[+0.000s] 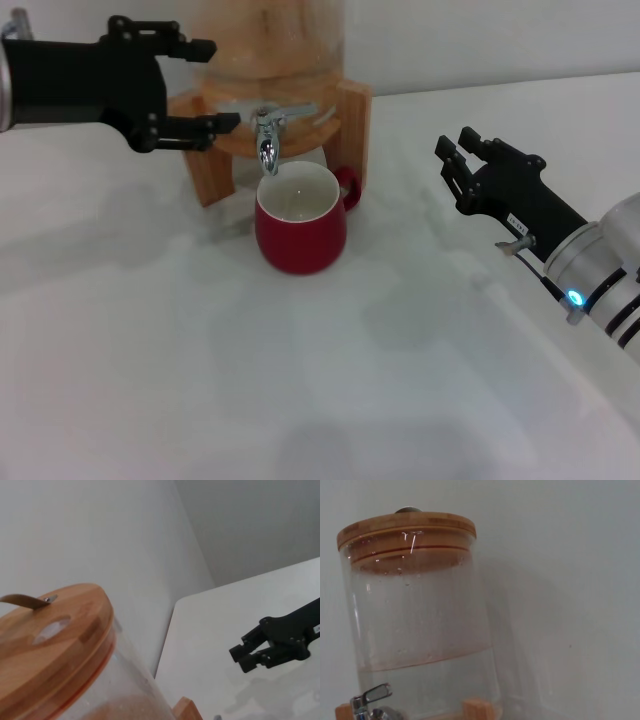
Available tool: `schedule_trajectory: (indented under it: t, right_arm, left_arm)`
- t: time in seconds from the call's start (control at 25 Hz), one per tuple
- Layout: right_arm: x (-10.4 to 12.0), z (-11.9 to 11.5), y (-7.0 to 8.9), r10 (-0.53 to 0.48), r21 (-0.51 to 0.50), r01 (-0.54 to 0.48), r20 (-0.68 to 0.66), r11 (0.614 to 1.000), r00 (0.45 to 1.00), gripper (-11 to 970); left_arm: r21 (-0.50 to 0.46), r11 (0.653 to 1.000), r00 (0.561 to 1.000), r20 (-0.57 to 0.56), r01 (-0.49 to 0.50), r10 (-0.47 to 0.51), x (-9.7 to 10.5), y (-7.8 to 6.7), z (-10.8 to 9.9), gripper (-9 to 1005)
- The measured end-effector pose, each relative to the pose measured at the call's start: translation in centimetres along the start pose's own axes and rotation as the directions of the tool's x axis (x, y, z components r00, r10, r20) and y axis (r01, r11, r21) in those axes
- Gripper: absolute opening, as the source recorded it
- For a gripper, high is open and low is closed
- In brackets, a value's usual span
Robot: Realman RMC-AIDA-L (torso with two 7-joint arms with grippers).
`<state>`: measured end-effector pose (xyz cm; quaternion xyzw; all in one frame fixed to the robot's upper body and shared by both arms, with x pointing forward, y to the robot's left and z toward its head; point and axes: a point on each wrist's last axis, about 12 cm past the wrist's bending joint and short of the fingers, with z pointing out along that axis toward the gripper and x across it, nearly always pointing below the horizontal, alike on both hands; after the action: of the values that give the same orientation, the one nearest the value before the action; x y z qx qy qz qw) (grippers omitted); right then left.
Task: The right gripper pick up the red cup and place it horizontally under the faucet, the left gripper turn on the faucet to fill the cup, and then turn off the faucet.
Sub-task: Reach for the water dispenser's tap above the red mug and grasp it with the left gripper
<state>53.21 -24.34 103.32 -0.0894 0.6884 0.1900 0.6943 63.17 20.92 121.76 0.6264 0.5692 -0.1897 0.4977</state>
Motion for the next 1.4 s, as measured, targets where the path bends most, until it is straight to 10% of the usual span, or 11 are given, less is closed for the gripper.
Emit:
schedule_trajectory:
  t: [1.4]
  right_arm:
    - [-0.4,0.2,0.7,-0.028,-0.026,0.029,0.037,0.999,0.999,290]
  left_arm:
    - [0.051,0.992,0.992,-0.051,-0.117,0.120,0.1,0.4,5.2,740]
